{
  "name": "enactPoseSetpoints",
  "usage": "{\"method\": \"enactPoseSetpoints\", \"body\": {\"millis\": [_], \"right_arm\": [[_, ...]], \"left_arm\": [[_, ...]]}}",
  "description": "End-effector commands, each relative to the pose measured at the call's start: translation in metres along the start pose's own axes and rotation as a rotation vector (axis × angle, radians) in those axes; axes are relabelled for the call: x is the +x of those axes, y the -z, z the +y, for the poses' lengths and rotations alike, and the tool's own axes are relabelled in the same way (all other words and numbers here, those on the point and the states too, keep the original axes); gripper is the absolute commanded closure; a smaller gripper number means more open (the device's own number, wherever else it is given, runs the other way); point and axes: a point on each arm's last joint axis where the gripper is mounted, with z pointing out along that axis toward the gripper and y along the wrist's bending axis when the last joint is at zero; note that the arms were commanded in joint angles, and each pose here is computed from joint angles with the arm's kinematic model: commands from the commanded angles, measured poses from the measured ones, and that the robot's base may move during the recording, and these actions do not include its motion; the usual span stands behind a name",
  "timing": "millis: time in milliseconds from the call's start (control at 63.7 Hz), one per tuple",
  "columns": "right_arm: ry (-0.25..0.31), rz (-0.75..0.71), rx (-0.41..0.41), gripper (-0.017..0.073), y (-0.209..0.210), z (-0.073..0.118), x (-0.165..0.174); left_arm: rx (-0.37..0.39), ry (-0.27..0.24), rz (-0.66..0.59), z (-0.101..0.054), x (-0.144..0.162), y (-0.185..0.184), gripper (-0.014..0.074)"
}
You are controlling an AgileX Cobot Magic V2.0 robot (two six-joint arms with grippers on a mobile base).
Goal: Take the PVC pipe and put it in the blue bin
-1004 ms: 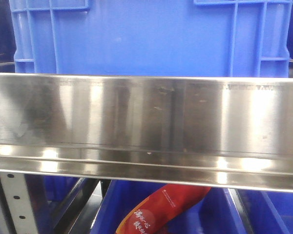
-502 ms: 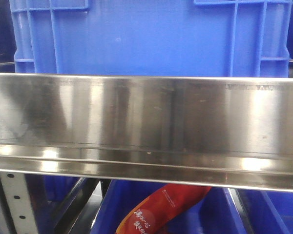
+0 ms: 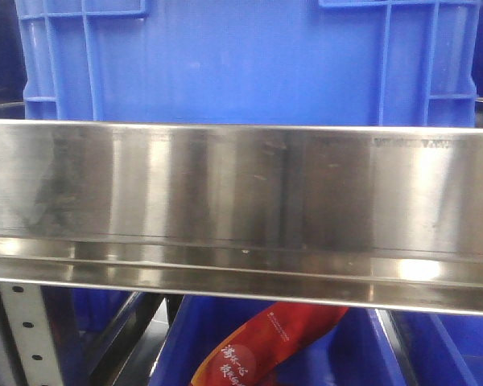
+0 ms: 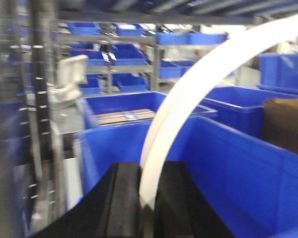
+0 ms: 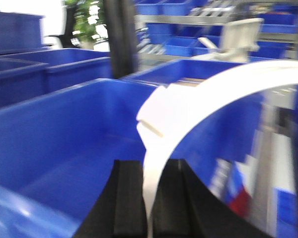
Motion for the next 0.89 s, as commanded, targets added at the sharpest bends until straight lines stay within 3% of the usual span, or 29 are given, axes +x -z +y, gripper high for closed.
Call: {"method": "enactPoseSetpoints", "body": {"millis": [0, 157, 377, 471, 581, 628, 722, 879], "right_arm": [[0.021, -0.016, -0.055, 0.0727, -0.026, 0.010, -0.017], [0.031, 0.048, -0.136, 0.0727, -0.083, 0.033, -0.028], [0.043, 0.171, -0.167, 0.0697, -0.141, 0.050, -0.017], [0.048, 0.239, -0.167, 0.0534, -0.152, 0.051, -0.011], [0.050, 0.265, -0.167, 0.0268, -0.156, 0.052, -0.006], [0.051, 0.274, -0.167, 0.0203, -0.156, 0.052, -0.006], [0.051, 0.266, -0.168, 0.0165, -0.153, 0.052, -0.008], [0.047, 0.206, -0.172, 0.0209, -0.135, 0.050, -0.024]], "left_arm": [[0.035, -0.013, -0.023, -0.008, -0.012, -0.030, 0.0704], [0.040, -0.013, -0.016, -0.011, -0.026, -0.083, 0.0704], [0.043, -0.013, 0.069, -0.015, -0.007, -0.132, 0.0695], [0.041, -0.015, 0.111, -0.016, 0.003, -0.140, 0.0583], [0.038, -0.016, 0.154, -0.015, 0.009, -0.142, 0.0386], [0.038, -0.016, 0.154, -0.015, 0.009, -0.142, 0.0312], [0.039, -0.015, 0.136, -0.016, 0.007, -0.142, 0.0236], [0.043, -0.011, 0.068, -0.015, -0.009, -0.131, 0.0237]]}}
